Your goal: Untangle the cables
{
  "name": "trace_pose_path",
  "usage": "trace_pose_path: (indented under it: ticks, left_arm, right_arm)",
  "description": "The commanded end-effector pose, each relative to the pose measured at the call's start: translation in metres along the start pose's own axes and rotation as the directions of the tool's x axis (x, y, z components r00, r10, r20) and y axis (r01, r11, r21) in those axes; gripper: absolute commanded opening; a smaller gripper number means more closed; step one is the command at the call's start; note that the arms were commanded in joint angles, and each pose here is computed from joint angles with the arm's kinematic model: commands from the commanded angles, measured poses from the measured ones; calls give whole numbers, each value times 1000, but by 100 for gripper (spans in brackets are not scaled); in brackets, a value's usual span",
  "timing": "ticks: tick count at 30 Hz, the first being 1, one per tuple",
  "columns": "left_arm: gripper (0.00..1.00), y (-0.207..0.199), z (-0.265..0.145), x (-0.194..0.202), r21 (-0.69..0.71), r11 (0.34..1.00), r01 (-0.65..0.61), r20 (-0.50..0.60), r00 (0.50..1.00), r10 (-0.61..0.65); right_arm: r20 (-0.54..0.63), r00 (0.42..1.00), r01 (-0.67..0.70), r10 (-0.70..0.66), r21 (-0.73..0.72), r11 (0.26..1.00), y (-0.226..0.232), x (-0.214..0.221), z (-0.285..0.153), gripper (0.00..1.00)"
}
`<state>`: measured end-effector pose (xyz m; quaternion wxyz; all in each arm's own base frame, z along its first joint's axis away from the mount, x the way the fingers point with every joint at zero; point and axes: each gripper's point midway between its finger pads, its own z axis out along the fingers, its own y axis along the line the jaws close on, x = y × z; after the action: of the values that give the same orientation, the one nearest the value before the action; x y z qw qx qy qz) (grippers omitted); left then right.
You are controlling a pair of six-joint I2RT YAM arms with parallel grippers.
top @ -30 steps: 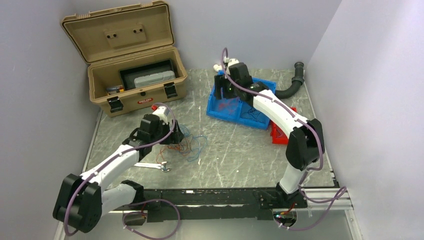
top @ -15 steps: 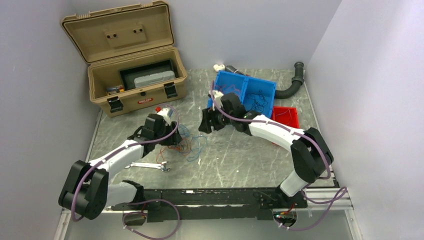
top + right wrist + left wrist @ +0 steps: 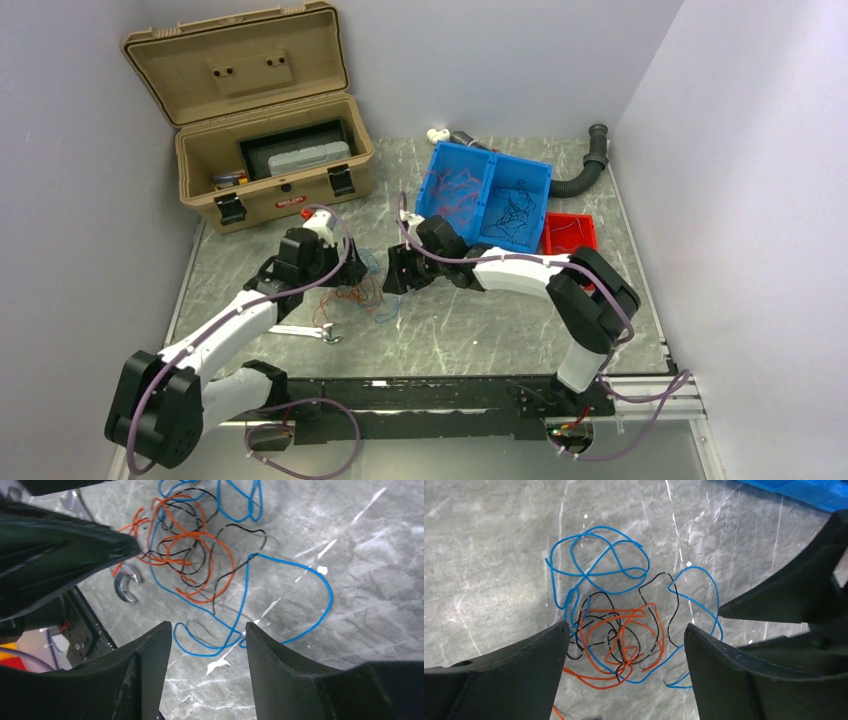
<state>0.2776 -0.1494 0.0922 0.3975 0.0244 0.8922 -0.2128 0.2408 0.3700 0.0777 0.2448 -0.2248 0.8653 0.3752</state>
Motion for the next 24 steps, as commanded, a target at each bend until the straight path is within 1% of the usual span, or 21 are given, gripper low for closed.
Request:
trace_pose_path:
  ticks: [1,4,6,10,14,22,24]
  left_arm:
    - [90,4,-12,-3,-30,999,20,43,999,-19]
    - [92,7,-20,1,-49,998,37,43,998,-34]
    - [91,8,-24,6,-56,996,63,26,998,-61]
    - [88,7,-22,25,-52,992,118,-34,992,-120]
    - [86,5,-18,37,-37,986,163,-74,984,-165]
    - [83,8,-16,40,-33,976,217,-86,972,-219]
    - [83,8,-15,40,-27,973,230,-91,969,-231]
  right_arm:
    - [44,998,-46,45,30,998,-9,-4,10,58]
    - [36,998,-55,54,38,998,-12,3,14,56]
    - [24,998,-54,53,33,998,-11,7,18,53]
    - [17,999,-31,31,-2,1000,0,8,19,50]
    - [1,1000,-1,1,6,1000,1,12,21,47]
    - [-37,998,46,-44,55,997,-13,31,28,47]
    - [-41,998,52,-50,48,997,-11,33,29,44]
